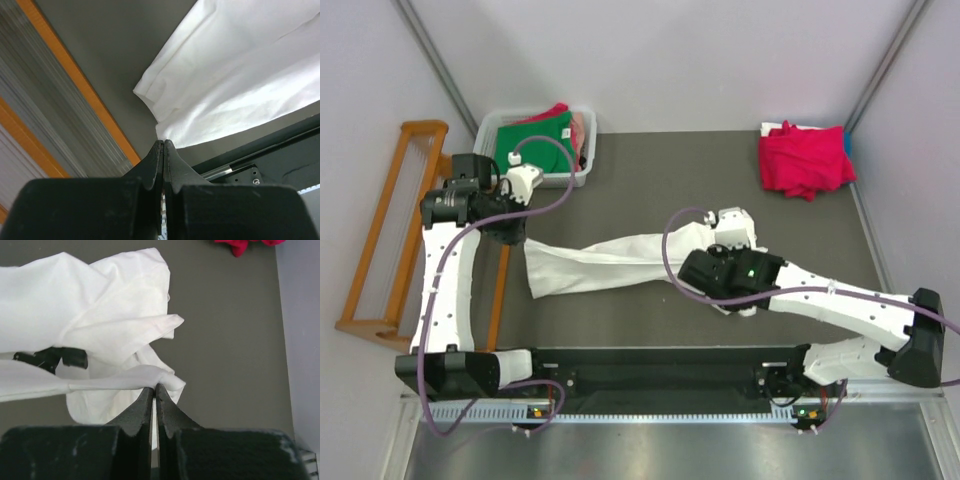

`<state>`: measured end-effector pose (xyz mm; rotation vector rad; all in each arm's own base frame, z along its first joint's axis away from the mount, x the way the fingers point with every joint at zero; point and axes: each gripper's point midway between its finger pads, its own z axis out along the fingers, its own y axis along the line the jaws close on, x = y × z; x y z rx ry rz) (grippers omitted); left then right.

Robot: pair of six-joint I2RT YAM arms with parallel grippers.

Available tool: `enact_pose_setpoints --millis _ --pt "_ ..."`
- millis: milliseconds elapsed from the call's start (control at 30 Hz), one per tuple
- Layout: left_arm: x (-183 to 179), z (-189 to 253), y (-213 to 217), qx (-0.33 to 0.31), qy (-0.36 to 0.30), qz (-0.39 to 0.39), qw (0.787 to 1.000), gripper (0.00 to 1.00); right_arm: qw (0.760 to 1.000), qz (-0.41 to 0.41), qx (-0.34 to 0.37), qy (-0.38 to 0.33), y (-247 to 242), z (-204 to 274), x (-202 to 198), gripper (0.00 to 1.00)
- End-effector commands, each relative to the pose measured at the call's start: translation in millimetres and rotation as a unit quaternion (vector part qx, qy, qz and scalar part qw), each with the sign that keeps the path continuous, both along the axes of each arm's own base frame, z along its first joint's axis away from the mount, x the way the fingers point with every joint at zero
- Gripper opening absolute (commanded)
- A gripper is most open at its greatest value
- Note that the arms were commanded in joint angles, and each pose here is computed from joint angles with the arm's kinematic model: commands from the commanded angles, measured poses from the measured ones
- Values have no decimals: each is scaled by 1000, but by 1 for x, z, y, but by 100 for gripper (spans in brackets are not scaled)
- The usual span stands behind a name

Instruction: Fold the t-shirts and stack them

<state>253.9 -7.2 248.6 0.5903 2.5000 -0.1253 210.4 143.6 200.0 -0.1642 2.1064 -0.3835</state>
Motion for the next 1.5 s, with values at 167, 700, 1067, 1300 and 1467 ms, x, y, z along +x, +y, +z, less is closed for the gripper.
enact_pose_setpoints --millis 167,700,1067,1300,1467 --pt "41 -8 1 -2 -22 -10 1000 0 1000 20 8 -23 22 4 61 0" --pt "54 -81 25 49 39 28 998 0 999 28 4 -19 36 -11 95 0" --pt "61 -139 31 49 119 50 990 0 1000 20 -20 10 29 -51 122 0" --pt "70 -140 22 25 127 47 990 0 999 24 -25 20 31 -67 125 0" --pt "67 -147 23 26 135 50 989 0 999 26 -31 19 31 -68 127 0"
